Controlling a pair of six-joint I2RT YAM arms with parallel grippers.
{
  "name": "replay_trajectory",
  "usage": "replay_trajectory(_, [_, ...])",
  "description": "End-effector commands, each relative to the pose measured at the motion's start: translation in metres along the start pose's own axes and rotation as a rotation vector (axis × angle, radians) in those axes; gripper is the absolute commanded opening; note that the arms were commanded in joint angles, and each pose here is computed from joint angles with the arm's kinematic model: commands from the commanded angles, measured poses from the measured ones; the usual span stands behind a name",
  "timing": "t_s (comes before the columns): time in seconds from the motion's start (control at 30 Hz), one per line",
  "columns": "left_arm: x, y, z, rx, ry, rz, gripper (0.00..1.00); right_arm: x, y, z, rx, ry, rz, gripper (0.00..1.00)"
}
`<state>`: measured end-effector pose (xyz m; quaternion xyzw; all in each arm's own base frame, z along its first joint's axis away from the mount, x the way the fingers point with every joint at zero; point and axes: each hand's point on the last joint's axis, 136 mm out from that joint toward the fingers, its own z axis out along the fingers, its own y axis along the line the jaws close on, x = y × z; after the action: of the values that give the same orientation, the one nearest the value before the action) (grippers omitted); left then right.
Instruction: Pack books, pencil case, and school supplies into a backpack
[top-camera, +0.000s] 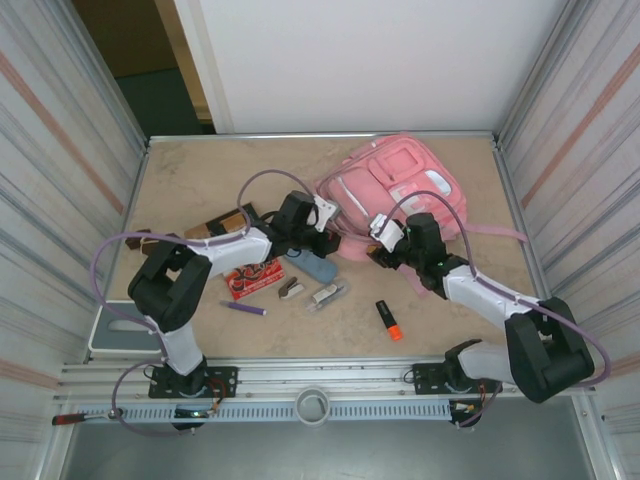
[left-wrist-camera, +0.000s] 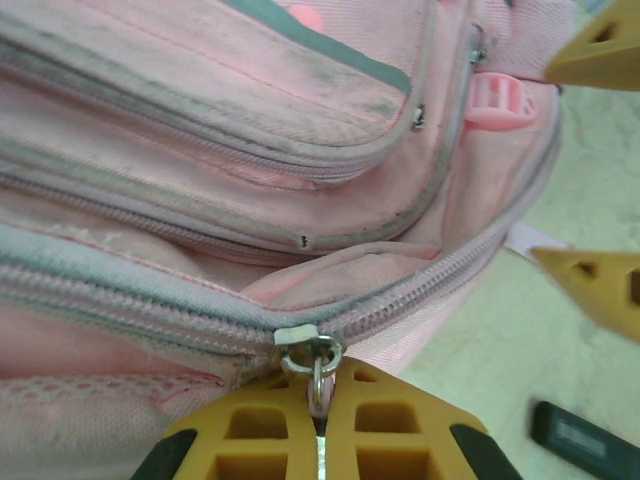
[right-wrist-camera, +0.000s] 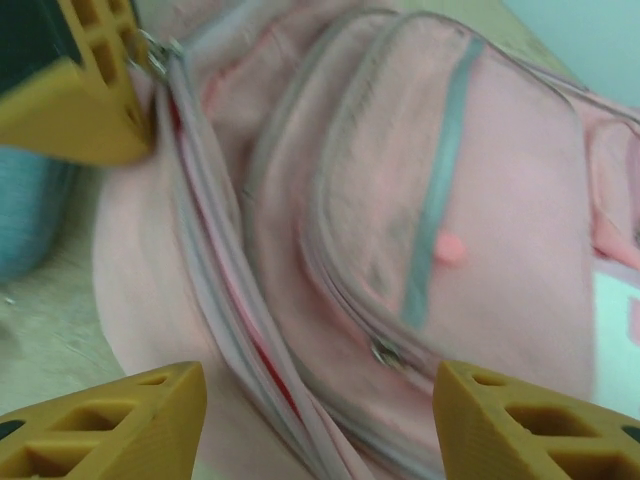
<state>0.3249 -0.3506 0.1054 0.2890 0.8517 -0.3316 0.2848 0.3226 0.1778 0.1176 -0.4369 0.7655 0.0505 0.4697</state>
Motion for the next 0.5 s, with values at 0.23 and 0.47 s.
replay_trajectory(0.23, [-0.043, -0.036, -0.028, 0.065, -0.118, 0.068, 0.0, -0.022, 0.01, 0.03, -0.058, -0.033, -0.015, 0.21])
replay_trajectory(0.47, [-0.038, 0.012, -0.04, -0.033, -0.14, 0.001, 0.0, 0.0, -0.007, 0.007, 0.042, -0.014, 0.0, 0.02])
